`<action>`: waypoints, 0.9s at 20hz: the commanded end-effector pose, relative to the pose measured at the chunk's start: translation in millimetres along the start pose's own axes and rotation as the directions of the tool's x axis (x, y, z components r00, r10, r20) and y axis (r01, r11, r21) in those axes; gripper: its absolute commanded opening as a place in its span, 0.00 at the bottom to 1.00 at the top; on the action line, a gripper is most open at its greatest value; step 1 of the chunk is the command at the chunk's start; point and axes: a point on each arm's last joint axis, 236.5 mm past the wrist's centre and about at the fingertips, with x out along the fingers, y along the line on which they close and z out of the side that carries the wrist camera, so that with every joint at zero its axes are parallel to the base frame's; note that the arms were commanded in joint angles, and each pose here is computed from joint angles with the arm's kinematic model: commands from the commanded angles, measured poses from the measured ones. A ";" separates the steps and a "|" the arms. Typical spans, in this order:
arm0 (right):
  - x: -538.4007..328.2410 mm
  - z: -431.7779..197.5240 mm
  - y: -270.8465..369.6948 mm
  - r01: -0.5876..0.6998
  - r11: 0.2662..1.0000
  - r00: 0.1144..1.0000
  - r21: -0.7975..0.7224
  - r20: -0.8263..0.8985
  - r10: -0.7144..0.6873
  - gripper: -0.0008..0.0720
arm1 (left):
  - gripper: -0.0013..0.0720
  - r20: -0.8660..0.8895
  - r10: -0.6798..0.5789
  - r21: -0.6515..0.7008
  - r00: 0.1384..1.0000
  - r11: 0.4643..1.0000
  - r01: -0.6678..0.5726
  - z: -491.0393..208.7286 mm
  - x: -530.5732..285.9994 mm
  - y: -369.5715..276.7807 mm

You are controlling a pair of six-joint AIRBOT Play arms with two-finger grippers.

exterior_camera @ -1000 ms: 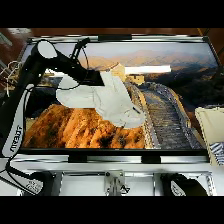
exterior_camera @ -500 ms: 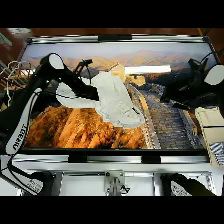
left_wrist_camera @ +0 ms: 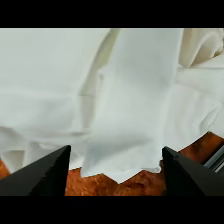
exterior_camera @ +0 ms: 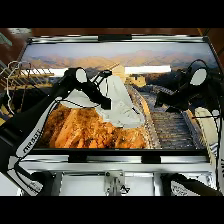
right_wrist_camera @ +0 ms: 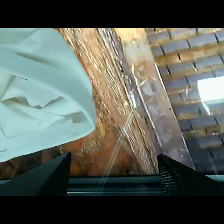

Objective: Fold the shirts.

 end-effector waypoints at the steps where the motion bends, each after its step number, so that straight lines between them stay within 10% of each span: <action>1: 15.0 -10.6 -4.0 0.003 1.000 0.999 0.001 -0.051 -0.003 0.94 | 0.92 -0.039 0.049 0.042 0.998 0.998 -0.048 -5.3 18.3 -0.3; 5: 33.8 -28.8 5.6 -0.062 0.998 0.992 -0.001 -0.112 0.061 0.94 | 0.83 -0.079 0.104 -0.053 0.991 0.993 -0.108 -13.7 28.4 17.4; 10: 57.7 -27.6 18.7 -0.124 0.992 0.989 0.037 -0.076 0.126 0.94 | 0.22 -0.083 0.100 -0.039 0.991 0.994 -0.104 -12.1 20.9 13.8; 18: 122.4 -31.6 44.4 -0.079 0.996 0.991 -0.032 -0.111 0.075 0.93 | 0.10 -0.060 0.098 0.053 0.993 0.994 -0.095 -1.7 -12.4 -0.9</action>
